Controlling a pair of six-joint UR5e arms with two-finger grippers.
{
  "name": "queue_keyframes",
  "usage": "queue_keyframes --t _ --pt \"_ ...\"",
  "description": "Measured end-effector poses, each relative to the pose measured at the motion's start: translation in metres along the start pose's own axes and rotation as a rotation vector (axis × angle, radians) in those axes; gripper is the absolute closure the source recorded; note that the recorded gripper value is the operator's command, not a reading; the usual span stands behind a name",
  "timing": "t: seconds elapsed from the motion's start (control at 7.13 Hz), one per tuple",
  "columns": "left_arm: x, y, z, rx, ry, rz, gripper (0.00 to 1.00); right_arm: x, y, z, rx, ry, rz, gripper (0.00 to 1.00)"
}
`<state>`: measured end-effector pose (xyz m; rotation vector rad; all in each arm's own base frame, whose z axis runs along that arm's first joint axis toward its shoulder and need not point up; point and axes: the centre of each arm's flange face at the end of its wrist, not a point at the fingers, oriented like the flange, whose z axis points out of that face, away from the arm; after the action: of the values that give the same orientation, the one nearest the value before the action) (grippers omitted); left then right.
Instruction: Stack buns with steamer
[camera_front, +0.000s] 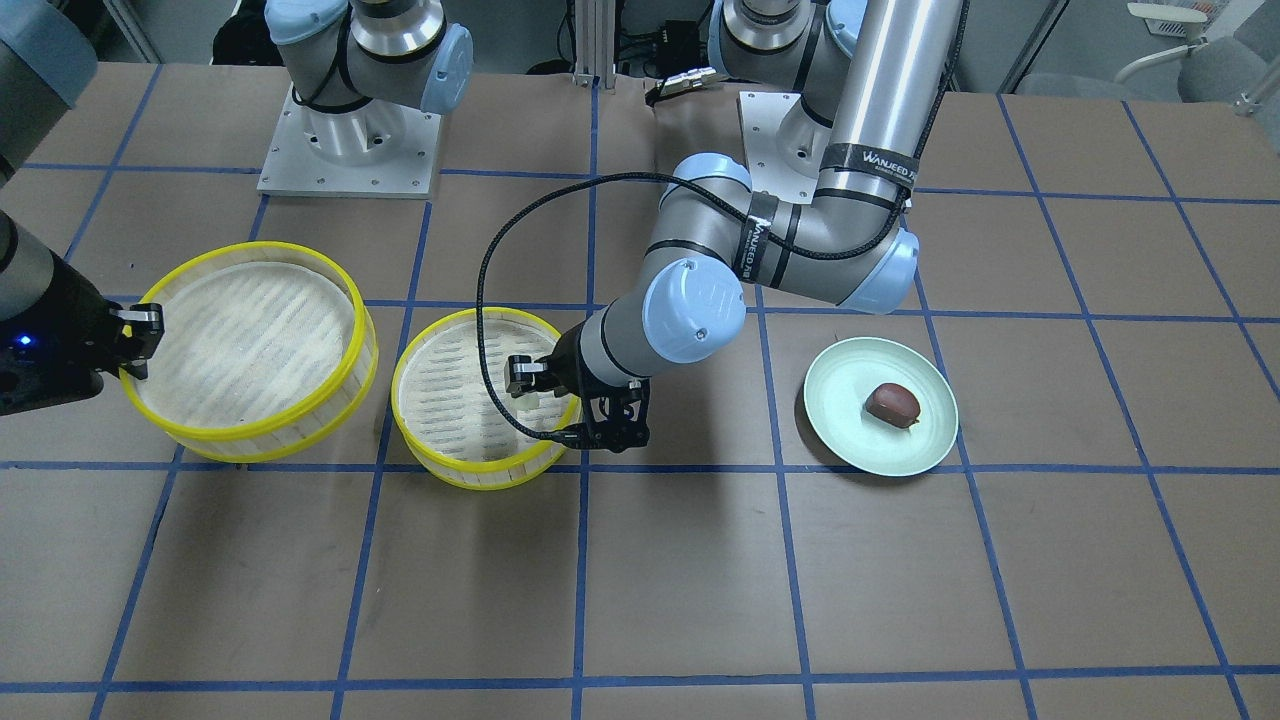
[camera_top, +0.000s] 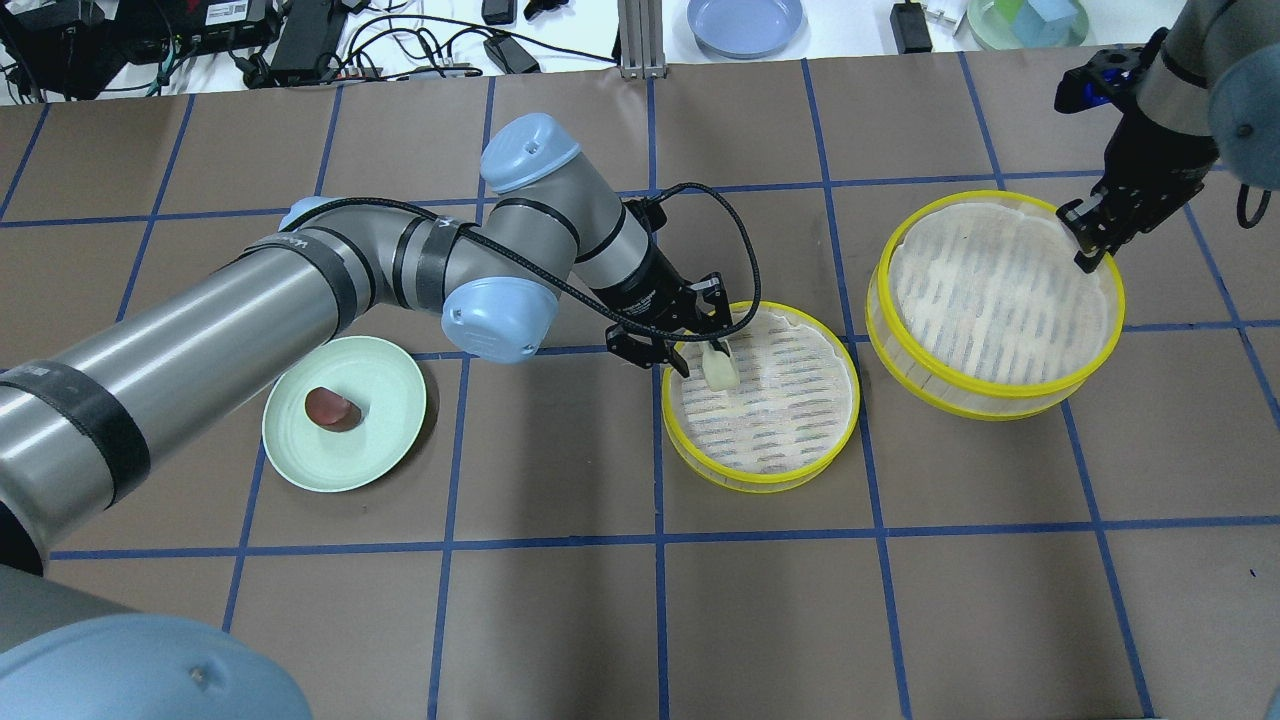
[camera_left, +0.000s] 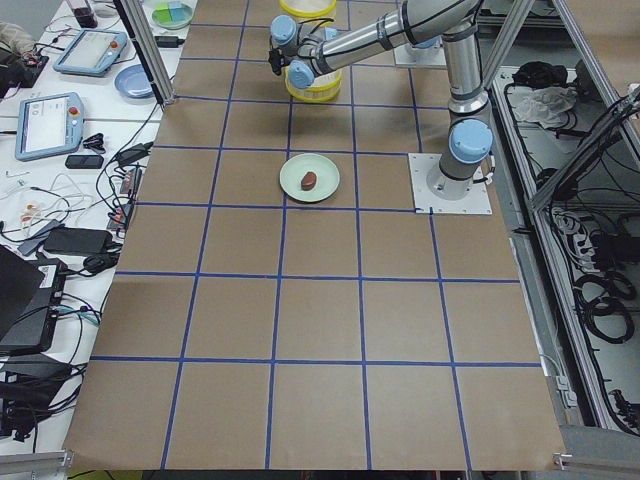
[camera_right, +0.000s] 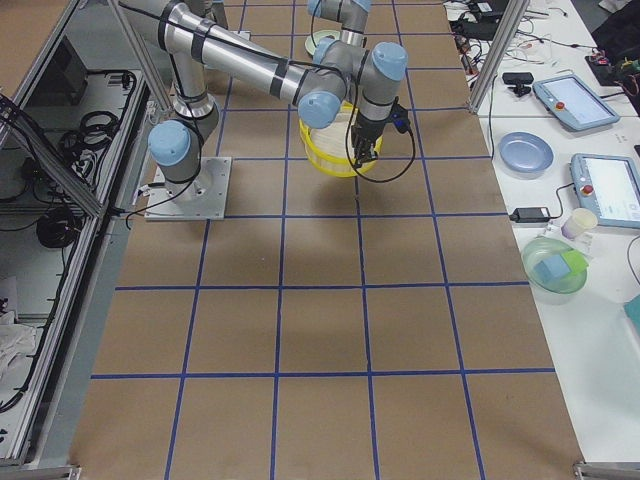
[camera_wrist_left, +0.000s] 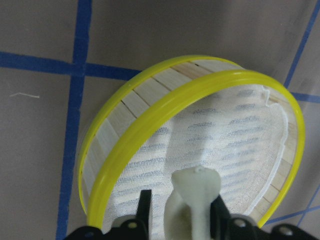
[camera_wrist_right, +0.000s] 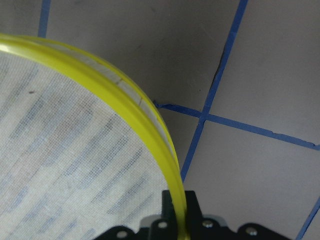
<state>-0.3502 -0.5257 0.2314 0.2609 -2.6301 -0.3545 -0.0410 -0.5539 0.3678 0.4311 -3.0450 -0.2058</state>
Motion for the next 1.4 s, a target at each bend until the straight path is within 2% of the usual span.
queue_keyframes --t 0.42,0.84,0.98,1.26,1.4 --pt "0.001 0.001 -0.001 0.005 -0.005 -0.010 0.00 -0.045 -0.010 0.010 -0.022 -0.004 0.061 1.00" --pt "-0.001 0.001 -0.013 0.032 -0.042 -0.003 0.00 -0.079 -0.017 0.011 -0.025 0.002 0.102 1.00" --pt "-0.009 -0.006 -0.032 0.060 -0.086 -0.018 0.00 -0.092 -0.019 0.012 -0.027 0.001 0.107 1.00" --pt "-0.045 -0.028 -0.103 0.137 -0.190 -0.034 0.00 -0.129 -0.020 0.026 -0.046 -0.003 0.126 1.00" --pt "-0.074 -0.035 -0.140 0.151 -0.259 -0.010 0.00 -0.149 -0.021 0.032 -0.052 -0.005 0.146 1.00"
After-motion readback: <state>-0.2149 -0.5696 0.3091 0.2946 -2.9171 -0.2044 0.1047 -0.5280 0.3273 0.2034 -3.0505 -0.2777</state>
